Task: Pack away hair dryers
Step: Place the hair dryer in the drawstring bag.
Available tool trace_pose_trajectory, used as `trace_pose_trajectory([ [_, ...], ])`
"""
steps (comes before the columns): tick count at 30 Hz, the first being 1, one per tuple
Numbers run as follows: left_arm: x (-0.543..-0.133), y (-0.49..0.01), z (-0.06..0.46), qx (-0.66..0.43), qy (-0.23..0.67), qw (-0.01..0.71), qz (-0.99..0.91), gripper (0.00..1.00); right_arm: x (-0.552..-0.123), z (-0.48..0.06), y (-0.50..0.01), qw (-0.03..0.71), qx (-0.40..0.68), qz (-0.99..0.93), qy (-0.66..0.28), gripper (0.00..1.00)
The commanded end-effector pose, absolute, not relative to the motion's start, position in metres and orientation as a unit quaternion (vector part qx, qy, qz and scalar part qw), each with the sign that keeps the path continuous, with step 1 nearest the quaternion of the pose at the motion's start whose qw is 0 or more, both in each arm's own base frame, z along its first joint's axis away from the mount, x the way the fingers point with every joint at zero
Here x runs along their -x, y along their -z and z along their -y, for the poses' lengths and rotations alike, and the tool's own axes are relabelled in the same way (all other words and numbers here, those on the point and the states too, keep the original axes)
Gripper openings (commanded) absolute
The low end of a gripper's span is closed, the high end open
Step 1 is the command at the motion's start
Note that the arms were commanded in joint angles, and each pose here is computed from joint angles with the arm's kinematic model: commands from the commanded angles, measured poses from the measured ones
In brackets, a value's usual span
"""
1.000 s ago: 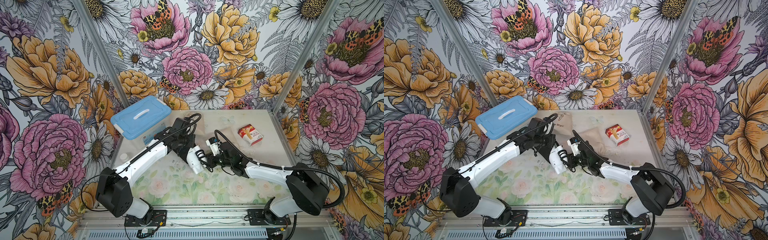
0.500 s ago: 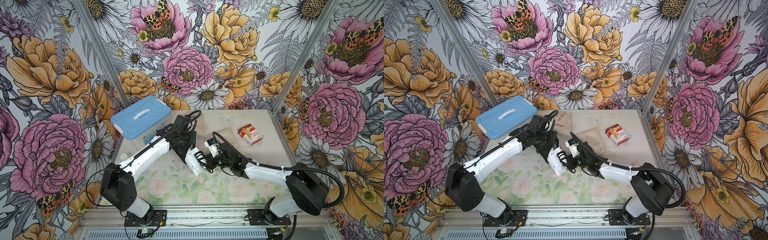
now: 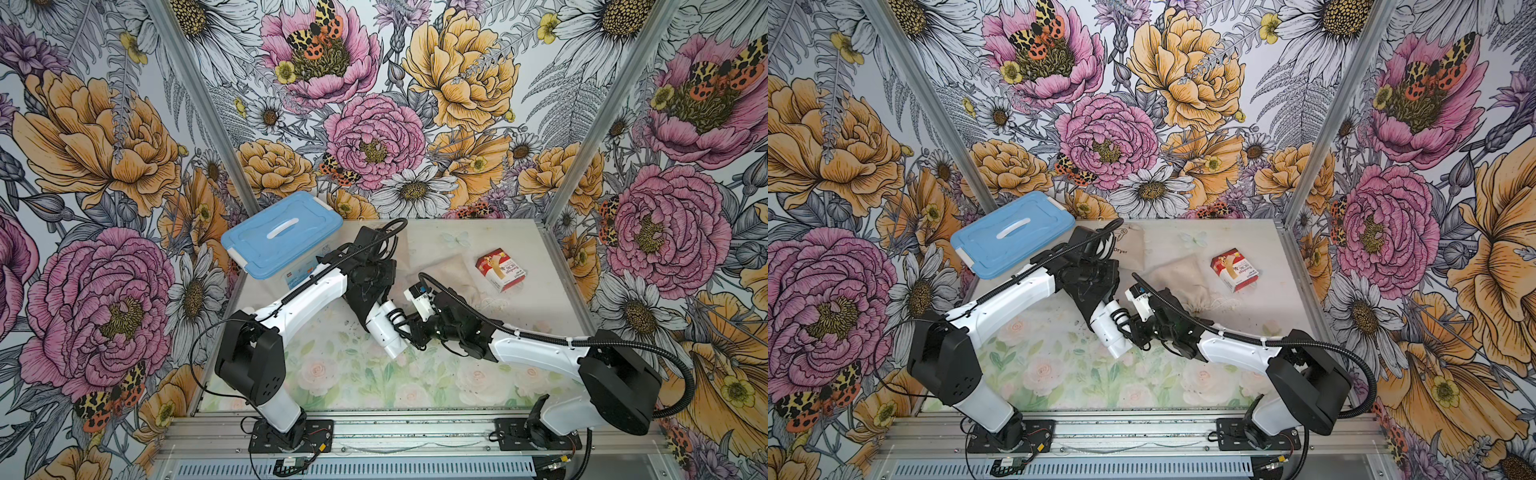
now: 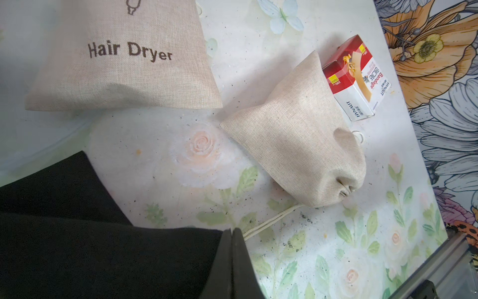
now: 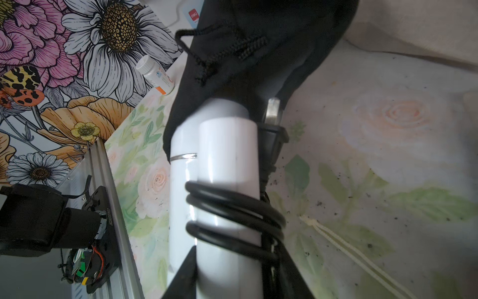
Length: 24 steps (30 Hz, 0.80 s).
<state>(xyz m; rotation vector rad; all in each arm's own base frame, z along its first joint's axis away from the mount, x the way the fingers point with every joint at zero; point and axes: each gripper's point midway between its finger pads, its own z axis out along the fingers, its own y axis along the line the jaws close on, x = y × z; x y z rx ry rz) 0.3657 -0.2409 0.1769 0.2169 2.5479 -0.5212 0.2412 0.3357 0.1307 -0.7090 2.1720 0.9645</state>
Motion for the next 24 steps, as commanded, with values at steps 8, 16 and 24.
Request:
trace_pose_trajectory([
  [8, -0.381, -0.214, 0.232, -0.068, 0.218, 0.306, -0.924, 0.0, -0.245, -0.336, -0.176, 0.414, 0.297, -0.79, -0.341, 0.08],
  [16, -0.379, -0.23, 0.234, -0.07, 0.234, 0.317, -0.916, 0.0, -0.241, -0.339, -0.177, 0.427, 0.318, -0.784, -0.319, 0.08],
  [24, -0.375, -0.229, 0.251, -0.088, 0.248, 0.306, -0.915, 0.0, -0.237, -0.342, -0.182, 0.44, 0.335, -0.776, -0.304, 0.08],
])
